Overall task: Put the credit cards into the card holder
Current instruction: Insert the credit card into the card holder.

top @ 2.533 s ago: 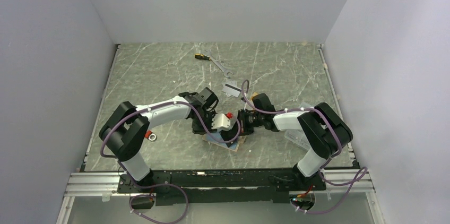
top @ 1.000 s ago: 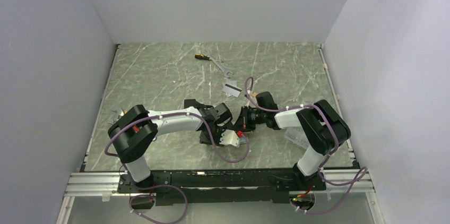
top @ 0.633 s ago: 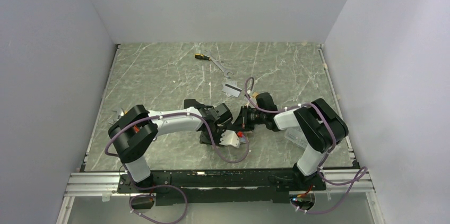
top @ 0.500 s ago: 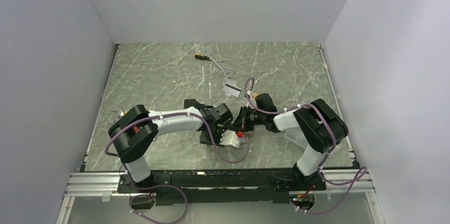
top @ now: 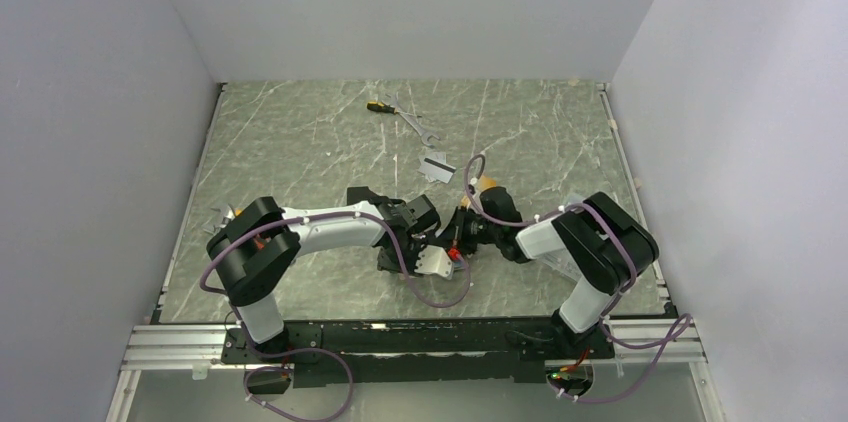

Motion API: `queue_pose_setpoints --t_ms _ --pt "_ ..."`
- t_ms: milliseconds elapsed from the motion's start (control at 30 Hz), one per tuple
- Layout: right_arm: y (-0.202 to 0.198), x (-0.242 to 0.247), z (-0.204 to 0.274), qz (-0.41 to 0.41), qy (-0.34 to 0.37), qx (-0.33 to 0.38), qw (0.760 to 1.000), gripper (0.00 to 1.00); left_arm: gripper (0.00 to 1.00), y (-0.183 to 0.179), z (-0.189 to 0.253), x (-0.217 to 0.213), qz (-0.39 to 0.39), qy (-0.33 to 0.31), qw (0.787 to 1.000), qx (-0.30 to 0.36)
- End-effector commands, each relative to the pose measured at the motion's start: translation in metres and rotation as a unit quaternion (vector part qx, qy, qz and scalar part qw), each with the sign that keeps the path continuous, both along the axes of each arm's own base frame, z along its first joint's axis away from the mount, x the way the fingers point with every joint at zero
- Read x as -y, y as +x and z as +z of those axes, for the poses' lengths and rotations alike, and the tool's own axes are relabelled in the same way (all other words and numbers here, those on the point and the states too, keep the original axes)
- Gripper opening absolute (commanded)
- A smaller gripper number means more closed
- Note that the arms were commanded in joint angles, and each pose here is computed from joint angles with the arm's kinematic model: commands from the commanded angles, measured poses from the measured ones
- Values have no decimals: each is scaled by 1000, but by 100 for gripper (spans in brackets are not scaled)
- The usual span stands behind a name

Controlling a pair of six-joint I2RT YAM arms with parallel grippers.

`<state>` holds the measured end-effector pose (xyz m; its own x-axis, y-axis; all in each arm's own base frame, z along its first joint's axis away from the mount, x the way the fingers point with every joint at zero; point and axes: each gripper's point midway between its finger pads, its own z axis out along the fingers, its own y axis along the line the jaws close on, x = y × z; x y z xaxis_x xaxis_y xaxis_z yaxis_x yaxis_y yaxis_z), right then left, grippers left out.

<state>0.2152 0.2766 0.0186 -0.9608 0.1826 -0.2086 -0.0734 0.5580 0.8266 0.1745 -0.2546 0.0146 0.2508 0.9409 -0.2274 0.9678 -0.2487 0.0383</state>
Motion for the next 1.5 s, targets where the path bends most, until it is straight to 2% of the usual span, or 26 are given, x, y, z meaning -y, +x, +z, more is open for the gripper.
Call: queue_pose_setpoints --t_ms 0,200,433,467,667,833,967,1067,1267,1400,1467 --pt "-12 4 -26 -29 -48 -23 998 0 32 -20 -17 4 -13 3 999 -42" --pt "-25 7 -31 -39 -44 -46 997 0 29 -18 -17 4 -7 6 999 -35" --pt "-34 16 -39 -44 -75 -64 994 0 26 -17 -17 1 -2 5 1000 -27" --pt "-36 16 -40 -41 -82 -65 994 4 26 -17 -16 1 -2 5 1000 -27" --pt "-38 27 -39 -30 -166 -52 984 43 24 -16 -9 4 0 -7 1000 -21" --pt "-33 34 -27 -37 -200 -24 979 58 23 -16 -9 1 1 -11 1000 -16" --pt "-33 32 -25 -29 -214 -16 976 59 23 -16 -8 1 1 -17 1000 -11" --pt "-36 28 -28 -10 -238 -15 971 64 22 -13 -4 4 3 -20 1000 -6" --pt "-38 32 -28 -6 -264 -14 964 67 22 -6 25 17 2 -57 998 13" --pt "-36 24 -25 -1 -237 -13 971 68 22 -7 49 40 -12 -96 995 28" --pt "-35 20 -24 6 -220 -17 975 64 22 -10 54 50 -26 -106 993 35"
